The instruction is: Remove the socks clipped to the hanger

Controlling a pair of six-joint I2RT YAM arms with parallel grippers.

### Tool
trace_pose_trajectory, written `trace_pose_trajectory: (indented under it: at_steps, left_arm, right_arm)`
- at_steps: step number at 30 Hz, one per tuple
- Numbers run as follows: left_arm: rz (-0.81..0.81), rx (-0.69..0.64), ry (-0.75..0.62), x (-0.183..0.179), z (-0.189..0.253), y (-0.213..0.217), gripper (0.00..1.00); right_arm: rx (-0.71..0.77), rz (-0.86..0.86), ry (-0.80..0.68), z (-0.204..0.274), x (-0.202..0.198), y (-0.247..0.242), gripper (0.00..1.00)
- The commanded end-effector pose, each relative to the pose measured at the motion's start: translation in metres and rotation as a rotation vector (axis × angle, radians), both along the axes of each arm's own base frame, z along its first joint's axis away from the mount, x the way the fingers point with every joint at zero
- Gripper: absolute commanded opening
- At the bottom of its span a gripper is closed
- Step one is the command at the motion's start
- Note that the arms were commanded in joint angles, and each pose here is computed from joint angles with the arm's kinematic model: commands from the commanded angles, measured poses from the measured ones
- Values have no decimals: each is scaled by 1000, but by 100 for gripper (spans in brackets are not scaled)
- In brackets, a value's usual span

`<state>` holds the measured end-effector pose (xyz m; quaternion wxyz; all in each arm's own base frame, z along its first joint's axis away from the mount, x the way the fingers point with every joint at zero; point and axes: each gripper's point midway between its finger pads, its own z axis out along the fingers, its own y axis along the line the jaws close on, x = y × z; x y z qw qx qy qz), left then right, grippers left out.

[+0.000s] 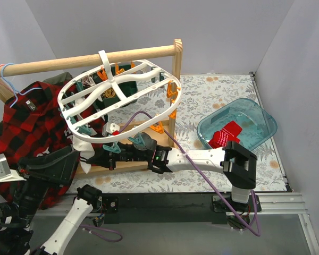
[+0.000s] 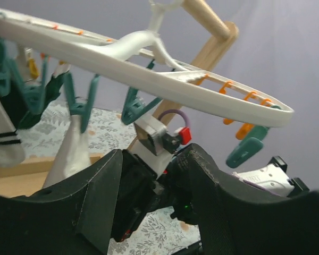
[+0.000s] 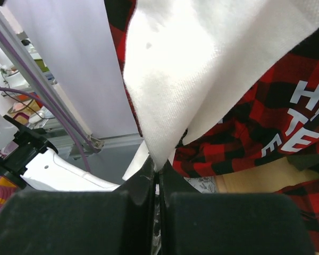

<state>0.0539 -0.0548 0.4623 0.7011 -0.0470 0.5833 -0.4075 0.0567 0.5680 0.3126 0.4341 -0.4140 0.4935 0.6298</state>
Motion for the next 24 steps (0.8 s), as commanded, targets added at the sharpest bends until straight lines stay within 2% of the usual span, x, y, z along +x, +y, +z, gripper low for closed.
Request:
trace_pose_trajectory:
  at_steps: [1,2,4,9,18,24]
  left_arm:
    - [268,-64,279,32,-47,39,50]
    - [306,-58,359,38,-63,42,50]
    - [338,-93,413,47,-72,44,50]
    - [308,-128,323,64,-50,35,51]
    - [297,-192,374,89,-51,22,53]
    - [324,-198,315,97,-37,25,53]
  right_arm:
    - [68,22,-19,29,-9,-13,1]
    - [65,20,-20,28,-8,-13,1]
    - [64,15,-22,27,-8,-14,1]
    - [64,19,-24,27,-9,-16,1]
    - [64,16,-34,27,-9,-21,1]
    - [66,25,-37,28,-10,-22,1]
